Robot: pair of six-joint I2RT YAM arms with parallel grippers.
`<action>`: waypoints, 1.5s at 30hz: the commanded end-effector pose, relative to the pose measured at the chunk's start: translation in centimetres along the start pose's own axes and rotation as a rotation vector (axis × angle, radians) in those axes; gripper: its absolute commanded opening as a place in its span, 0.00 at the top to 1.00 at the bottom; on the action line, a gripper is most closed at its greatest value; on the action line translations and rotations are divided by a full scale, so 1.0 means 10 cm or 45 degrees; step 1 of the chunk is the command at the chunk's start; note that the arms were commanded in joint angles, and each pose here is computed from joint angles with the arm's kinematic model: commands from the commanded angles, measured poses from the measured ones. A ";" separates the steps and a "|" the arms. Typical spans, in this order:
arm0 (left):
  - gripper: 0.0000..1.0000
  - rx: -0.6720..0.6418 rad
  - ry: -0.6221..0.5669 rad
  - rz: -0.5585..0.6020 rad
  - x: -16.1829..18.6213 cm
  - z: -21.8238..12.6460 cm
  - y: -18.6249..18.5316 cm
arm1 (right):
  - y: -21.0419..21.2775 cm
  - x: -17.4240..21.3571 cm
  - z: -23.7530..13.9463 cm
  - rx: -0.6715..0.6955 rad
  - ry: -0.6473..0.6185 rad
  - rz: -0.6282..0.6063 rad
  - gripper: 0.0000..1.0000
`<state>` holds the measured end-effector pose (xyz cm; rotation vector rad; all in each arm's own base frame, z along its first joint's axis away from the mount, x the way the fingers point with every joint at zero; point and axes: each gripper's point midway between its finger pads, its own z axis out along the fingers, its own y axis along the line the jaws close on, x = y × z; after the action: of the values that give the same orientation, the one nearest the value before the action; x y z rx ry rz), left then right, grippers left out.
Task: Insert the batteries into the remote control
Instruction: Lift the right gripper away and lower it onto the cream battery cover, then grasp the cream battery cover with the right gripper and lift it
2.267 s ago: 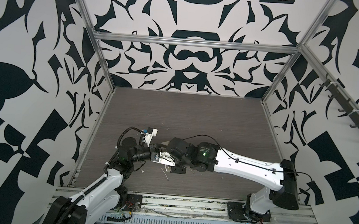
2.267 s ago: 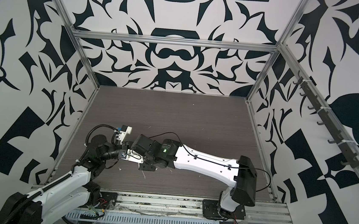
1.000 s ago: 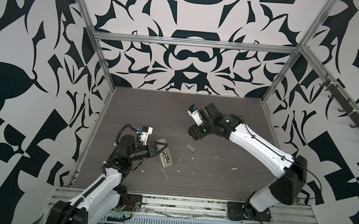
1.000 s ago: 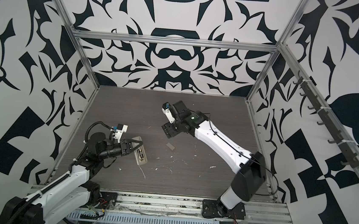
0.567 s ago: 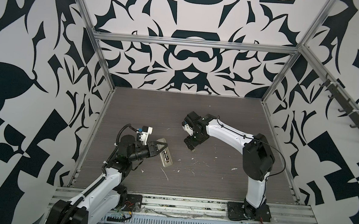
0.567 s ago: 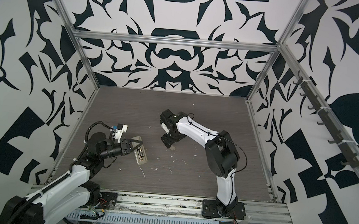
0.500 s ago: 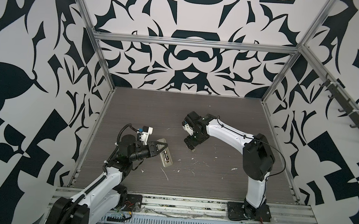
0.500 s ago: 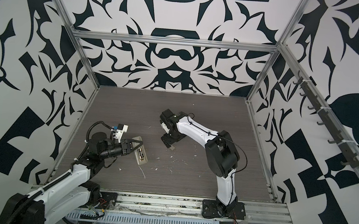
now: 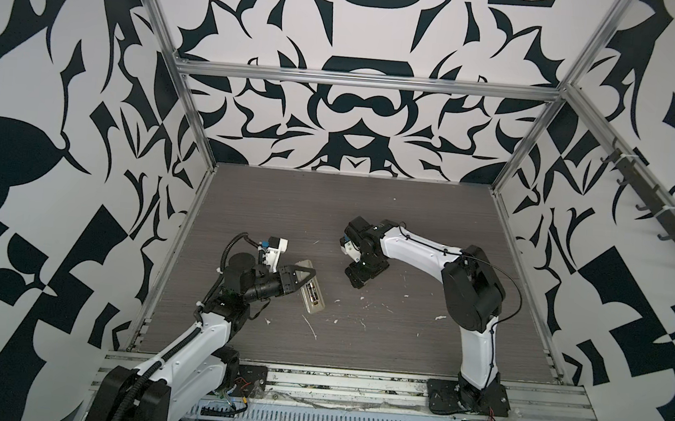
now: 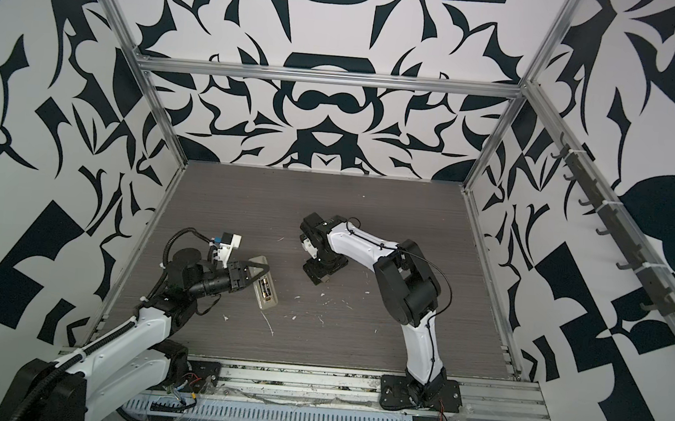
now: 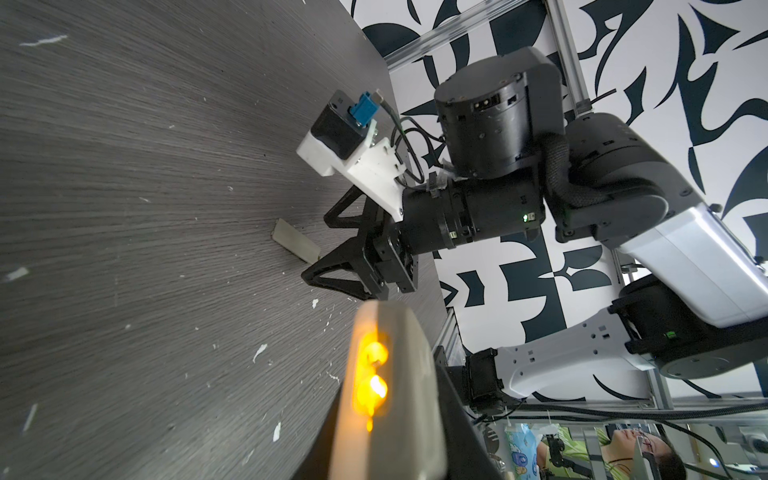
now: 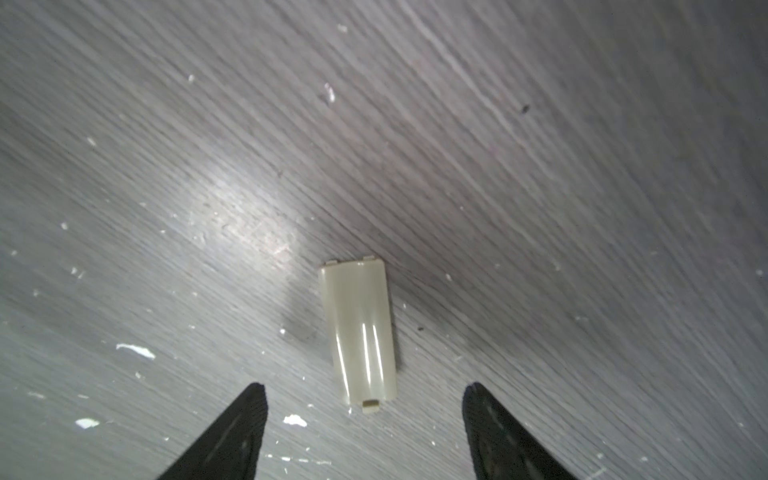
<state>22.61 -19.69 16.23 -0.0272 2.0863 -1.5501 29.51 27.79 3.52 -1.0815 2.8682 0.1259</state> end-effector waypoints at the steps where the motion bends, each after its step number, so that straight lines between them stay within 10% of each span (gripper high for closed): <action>1: 1.00 0.006 -0.027 0.023 -0.01 -0.02 0.01 | 0.00 -0.04 -0.05 -0.009 -0.029 -0.007 0.26; 45: 1.00 -0.021 -0.050 0.006 -0.07 0.02 0.08 | -0.02 0.12 -0.03 -0.014 0.014 0.040 0.84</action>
<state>23.13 -19.60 15.67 -0.0515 2.0942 -1.5326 29.59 27.01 1.98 -1.0574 2.8931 0.1133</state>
